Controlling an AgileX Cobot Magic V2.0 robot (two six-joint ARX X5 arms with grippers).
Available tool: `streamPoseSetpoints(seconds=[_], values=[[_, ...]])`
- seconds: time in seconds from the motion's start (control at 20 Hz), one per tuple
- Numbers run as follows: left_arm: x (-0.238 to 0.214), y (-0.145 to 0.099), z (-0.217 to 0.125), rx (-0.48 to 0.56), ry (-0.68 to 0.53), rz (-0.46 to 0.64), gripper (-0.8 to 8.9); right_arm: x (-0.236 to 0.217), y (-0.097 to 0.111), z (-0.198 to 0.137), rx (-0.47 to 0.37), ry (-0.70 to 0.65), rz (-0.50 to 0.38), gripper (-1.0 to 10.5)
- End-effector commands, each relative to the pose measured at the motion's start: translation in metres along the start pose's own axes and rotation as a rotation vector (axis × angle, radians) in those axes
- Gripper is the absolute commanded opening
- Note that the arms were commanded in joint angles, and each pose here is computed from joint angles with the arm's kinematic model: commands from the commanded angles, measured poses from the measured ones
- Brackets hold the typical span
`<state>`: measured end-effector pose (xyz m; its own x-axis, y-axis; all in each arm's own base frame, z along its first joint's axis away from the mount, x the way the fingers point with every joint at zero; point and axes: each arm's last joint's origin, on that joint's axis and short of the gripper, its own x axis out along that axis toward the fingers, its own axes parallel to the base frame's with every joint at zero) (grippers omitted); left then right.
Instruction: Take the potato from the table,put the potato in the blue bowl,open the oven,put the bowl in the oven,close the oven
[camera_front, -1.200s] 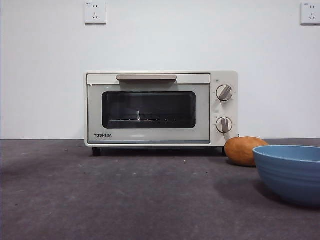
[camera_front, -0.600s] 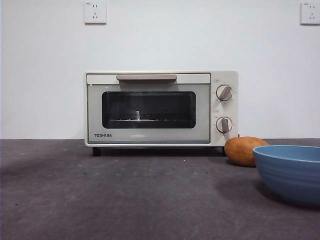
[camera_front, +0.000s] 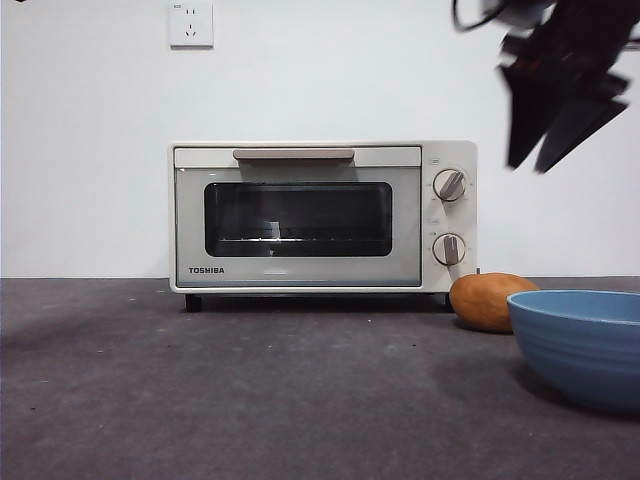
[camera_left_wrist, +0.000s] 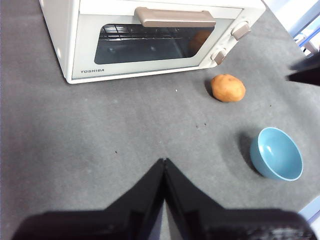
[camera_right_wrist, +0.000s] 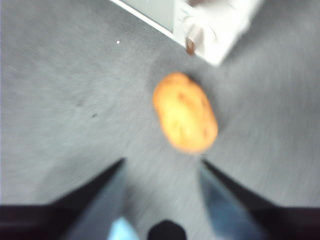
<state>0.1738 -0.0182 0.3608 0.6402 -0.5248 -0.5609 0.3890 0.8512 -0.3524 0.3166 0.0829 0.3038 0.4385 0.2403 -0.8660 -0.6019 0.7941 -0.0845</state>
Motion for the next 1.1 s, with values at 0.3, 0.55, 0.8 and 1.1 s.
streamPoseSetpoints(seconds=[0.3,0.55,0.8,1.1], values=[[0.006,0.003,0.002,0.026,0.019,-0.006,-0.05,0.044,0.000,0.019,-0.190,0.019,-0.129,6.4],[0.007,0.004,0.002,0.040,0.023,-0.006,-0.05,0.067,-0.002,0.016,-0.205,0.091,-0.122,6.4],[0.010,0.006,0.002,0.034,0.034,-0.006,-0.05,0.097,-0.005,0.010,-0.196,0.161,-0.090,6.4],[0.014,0.008,0.003,0.026,0.048,-0.014,-0.05,0.120,-0.006,0.006,-0.182,0.206,-0.079,7.0]])
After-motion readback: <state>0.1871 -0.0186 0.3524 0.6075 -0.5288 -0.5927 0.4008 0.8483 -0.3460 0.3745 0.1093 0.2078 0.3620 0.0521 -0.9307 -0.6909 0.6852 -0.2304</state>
